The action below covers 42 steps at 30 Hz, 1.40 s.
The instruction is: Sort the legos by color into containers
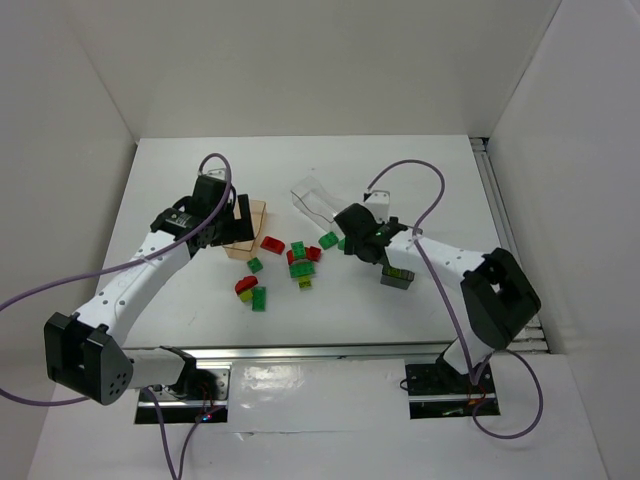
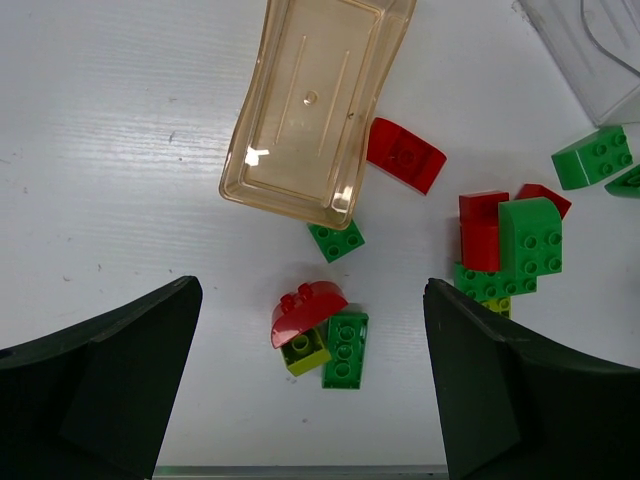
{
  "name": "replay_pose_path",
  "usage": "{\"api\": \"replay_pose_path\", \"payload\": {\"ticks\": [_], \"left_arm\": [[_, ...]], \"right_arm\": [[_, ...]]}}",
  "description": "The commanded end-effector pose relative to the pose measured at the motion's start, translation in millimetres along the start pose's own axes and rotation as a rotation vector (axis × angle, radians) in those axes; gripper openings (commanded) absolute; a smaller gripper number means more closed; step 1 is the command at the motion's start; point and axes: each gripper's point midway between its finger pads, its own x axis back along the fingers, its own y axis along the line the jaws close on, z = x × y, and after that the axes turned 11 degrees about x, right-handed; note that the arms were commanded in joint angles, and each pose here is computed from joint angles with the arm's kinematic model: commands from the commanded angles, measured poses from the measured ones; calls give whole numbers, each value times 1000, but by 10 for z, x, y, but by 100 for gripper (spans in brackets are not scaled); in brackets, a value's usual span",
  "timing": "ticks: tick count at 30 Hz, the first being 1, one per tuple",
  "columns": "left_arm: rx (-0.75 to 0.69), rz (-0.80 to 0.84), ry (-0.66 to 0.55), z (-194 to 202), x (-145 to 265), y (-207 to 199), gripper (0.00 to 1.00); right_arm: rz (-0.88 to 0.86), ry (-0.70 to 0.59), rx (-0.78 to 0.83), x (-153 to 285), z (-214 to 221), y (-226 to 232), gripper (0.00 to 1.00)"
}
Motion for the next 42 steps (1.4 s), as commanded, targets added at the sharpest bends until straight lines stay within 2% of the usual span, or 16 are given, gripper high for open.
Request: {"api": "replay_pose_path", "payload": {"ticks": [1, 6, 13, 19, 29, 36, 42], "left_arm": [[11, -21, 0, 17, 0, 28, 100], [9, -27, 7, 48, -14, 47, 100], [2, -52, 22, 82, -59, 85, 100], [0, -64, 23, 103, -74, 118, 100], [-2, -62, 36, 128, -95, 110, 100], [-2, -62, 36, 112, -105, 94, 100], [2, -52, 22, 50, -79, 55, 100]], "right_arm": [[-66, -29, -10, -93, -180, 277, 80], [-86, 25, -2, -304, -43, 385, 80], [-47, 92, -40, -654, 82, 227, 83], [-83, 94, -40, -776, 33, 281, 83], [-84, 58, -58, -755, -93, 335, 51], [-94, 33, -41, -614, -180, 411, 48], [-80, -61, -69, -113, -427, 192, 47]]}}
